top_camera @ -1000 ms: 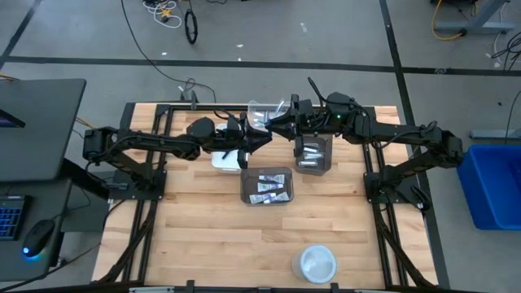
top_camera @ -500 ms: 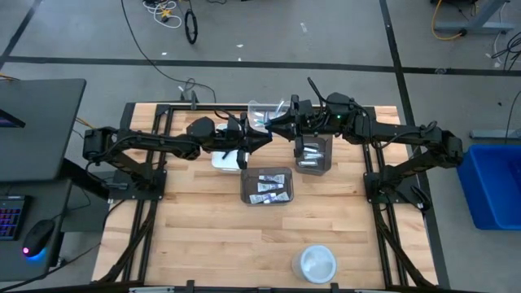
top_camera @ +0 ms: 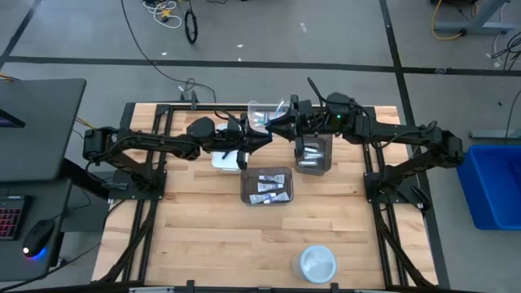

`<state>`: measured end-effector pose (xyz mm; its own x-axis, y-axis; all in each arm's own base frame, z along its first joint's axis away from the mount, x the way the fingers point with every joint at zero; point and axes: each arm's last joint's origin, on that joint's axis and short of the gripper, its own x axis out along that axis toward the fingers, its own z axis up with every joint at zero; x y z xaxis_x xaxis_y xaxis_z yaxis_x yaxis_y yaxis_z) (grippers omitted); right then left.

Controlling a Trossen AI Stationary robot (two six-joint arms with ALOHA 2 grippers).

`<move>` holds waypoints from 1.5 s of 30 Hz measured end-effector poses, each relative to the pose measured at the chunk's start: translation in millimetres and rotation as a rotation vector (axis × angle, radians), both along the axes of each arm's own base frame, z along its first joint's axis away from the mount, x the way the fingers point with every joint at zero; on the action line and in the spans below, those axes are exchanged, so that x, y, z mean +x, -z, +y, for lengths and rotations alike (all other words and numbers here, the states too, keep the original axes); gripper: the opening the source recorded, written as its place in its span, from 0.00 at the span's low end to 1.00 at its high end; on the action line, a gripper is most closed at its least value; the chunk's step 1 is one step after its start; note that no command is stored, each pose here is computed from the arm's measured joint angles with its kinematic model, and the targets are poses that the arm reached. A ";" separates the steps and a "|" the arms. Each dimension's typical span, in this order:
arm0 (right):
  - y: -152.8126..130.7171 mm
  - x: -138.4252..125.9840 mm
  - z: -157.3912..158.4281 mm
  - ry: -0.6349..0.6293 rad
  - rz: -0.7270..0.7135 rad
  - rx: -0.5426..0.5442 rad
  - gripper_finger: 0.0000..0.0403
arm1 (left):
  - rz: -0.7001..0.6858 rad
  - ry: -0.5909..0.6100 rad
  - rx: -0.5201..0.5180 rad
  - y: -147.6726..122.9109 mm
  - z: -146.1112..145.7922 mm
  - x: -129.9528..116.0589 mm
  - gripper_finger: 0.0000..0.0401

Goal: Pick & Place Travel size toiletries
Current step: Put the blue razor into the white bin

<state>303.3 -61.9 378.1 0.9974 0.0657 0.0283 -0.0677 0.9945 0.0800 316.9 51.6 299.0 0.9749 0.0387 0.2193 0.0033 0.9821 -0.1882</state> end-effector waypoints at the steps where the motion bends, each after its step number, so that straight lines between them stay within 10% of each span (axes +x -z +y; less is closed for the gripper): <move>1: 0.0 0.0 0.2 -0.009 0.000 0.001 0.14 | 0.000 0.000 0.000 0.0 0.0 0.0 0.09; 21: -3.6 -4.6 0.2 -0.042 -0.001 0.061 0.45 | 0.004 -0.012 -0.024 0.1 7.6 -1.5 0.10; 45: -14.0 -50.7 -26.8 0.104 0.111 0.043 0.27 | 0.156 -0.099 -0.011 -21.0 25.7 -41.2 0.09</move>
<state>252.6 -88.6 392.1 0.9959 -0.0375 -0.0821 0.0475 0.9912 0.1235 275.7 77.3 320.0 0.9883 0.1378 0.0649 -0.1233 0.9741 -0.1896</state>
